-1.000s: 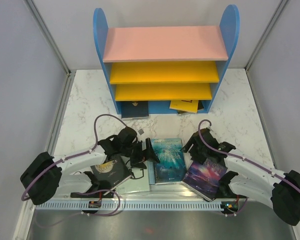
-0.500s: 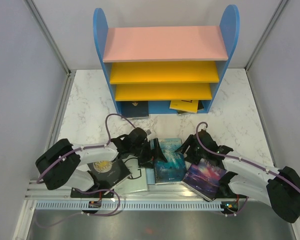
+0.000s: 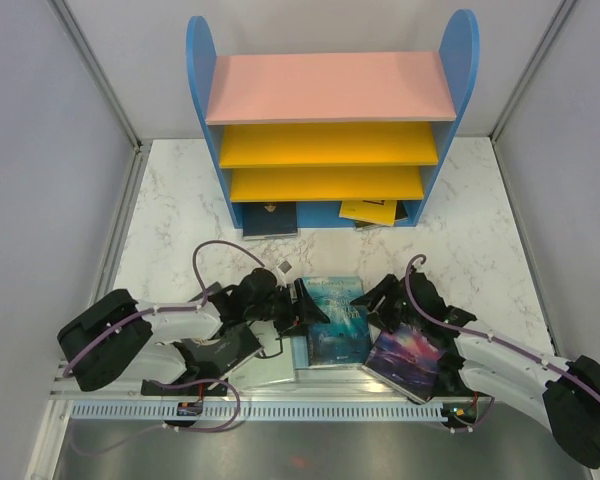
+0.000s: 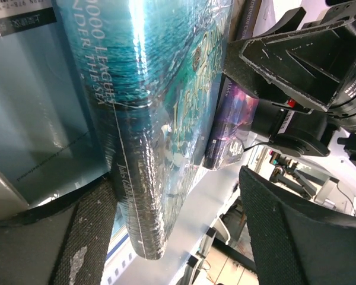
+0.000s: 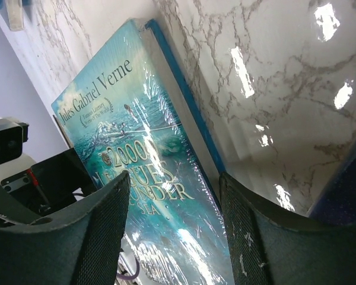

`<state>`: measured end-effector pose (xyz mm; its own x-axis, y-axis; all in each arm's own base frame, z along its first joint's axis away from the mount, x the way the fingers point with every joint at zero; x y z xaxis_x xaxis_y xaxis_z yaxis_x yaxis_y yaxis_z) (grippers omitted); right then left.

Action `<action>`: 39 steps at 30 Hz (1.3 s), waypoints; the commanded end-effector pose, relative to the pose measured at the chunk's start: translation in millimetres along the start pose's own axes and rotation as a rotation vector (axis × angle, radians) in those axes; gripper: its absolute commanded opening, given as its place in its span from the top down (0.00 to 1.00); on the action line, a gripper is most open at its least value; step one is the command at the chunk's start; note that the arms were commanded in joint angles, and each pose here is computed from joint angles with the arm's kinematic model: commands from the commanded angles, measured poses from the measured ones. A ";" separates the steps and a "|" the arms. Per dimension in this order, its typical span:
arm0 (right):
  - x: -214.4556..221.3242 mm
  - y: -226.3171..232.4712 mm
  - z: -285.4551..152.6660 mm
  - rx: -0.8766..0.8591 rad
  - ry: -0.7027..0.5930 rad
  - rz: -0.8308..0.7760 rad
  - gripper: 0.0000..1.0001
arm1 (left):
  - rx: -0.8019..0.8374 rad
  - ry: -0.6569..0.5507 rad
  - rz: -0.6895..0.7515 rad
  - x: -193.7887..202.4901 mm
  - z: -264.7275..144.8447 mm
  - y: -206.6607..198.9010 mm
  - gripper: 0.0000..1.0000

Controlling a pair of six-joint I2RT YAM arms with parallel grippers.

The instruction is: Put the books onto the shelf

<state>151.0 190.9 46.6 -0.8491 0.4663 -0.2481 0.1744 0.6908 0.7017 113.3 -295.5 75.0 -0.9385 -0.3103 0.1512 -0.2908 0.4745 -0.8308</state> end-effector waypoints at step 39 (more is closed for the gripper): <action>-0.1 113.0 -9.6 -0.348 0.128 -0.076 0.02 | 0.583 -0.059 -0.021 -56.4 -140.9 -105.1 0.98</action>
<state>161.1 249.0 116.3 -0.9087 0.3539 -0.2214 -0.0076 0.5163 0.8564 182.9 -207.8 163.7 -0.8377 -0.4991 0.2217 -0.3210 0.1215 -0.9393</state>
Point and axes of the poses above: each gripper's point midway between its finger pads, its own z axis out along the fingers, its own y axis along the line the jaws close on, x = y × z, the point moved 2 cm from there along -z, back along the fingers, and after that the axes turned 14 degrees about -z, right-handed, at the moved point
